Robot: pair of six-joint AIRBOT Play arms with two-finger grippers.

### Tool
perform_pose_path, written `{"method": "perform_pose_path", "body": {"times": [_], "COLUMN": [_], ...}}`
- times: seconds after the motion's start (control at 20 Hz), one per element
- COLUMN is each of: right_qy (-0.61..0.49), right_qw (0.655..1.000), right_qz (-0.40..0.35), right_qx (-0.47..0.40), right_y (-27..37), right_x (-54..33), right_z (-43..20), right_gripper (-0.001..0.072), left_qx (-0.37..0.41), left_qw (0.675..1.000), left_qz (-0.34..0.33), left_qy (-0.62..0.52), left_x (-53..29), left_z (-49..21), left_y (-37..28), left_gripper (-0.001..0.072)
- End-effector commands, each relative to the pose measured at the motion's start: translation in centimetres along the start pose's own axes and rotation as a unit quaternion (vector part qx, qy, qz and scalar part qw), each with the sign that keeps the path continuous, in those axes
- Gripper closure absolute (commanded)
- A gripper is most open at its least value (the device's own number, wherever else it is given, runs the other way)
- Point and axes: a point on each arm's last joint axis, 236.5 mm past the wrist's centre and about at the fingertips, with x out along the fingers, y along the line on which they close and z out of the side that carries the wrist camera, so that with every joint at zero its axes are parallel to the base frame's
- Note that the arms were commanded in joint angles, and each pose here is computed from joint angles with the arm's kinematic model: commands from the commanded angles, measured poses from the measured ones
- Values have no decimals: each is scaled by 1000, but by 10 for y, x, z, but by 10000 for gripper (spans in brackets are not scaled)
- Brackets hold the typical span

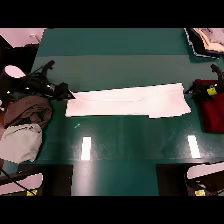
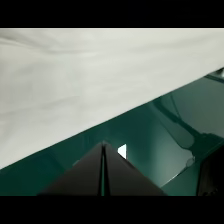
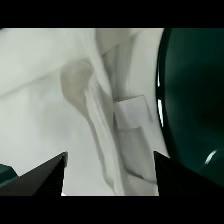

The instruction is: Fold the shirts.

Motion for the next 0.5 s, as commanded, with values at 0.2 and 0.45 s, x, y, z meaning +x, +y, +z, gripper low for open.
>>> {"method": "perform_pose_path", "body": {"times": [0.2,0.45], "right_qy": [29,75], "right_qw": [999,994], "right_qz": [35,62], "right_qx": [-15,-50], "right_y": [-15,5], "right_x": [26,48], "right_z": [11,-10], "right_gripper": [86,88], "left_qx": [59,59], "left_qw": [997,997], "left_qz": [-15,-14], "left_qy": [53,53], "left_x": [30,30], "left_z": [-31,-30], "left_y": [-44,-44], "left_gripper": [684,684]}}
